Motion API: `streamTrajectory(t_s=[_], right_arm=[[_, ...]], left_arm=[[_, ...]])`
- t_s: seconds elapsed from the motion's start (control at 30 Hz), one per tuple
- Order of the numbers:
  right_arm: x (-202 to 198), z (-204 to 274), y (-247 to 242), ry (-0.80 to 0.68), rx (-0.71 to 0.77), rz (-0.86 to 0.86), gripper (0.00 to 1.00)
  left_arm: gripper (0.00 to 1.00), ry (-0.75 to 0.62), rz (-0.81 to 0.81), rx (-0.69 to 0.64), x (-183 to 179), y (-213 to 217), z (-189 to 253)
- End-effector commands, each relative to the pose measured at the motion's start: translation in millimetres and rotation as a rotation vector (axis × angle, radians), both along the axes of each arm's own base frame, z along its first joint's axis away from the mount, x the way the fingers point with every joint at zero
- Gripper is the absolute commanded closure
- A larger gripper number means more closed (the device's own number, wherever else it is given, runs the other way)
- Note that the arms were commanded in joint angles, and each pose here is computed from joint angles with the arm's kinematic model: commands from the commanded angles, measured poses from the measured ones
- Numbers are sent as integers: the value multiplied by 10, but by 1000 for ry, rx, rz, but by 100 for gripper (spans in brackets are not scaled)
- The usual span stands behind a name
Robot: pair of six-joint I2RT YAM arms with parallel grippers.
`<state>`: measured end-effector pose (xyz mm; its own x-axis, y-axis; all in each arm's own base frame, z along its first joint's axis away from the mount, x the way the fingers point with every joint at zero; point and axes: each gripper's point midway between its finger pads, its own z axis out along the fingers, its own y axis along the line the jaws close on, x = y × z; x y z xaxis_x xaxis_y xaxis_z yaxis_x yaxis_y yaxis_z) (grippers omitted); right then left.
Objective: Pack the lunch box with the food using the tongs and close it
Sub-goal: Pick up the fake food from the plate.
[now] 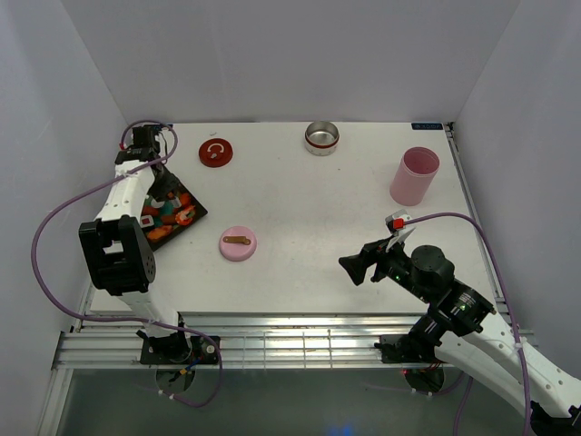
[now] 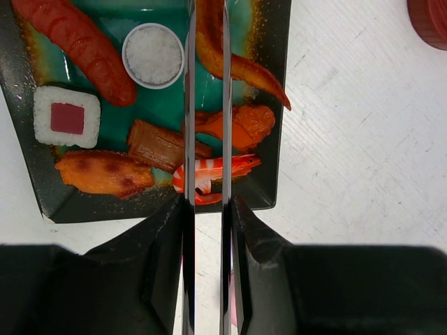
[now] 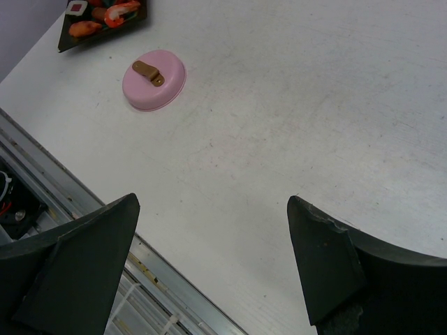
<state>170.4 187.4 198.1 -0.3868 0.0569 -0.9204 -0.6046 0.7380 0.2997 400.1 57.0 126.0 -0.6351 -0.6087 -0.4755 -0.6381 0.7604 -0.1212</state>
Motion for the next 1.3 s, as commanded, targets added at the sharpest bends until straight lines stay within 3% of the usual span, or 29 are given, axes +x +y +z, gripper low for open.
streamTrajectory(t_s=[0.0, 0.13, 0.87, 1.13, 1.27], right_arm=[[35, 123, 3, -43, 17, -5, 8], [52, 94, -5, -36, 8, -16, 8], [162, 170, -31, -22, -30, -66, 9], [407, 760, 21, -87, 12, -145, 10], [738, 1176, -243, -166, -77, -356, 10]], left_arm=[[92, -104, -20, 13, 105, -4, 394], [100, -105, -27, 39, 81, 33, 456], [100, -232, -70, 83, -18, 32, 1017], [100, -291, -112, 74, -137, -71, 1160], [100, -338, -138, 68, -209, -141, 1324]])
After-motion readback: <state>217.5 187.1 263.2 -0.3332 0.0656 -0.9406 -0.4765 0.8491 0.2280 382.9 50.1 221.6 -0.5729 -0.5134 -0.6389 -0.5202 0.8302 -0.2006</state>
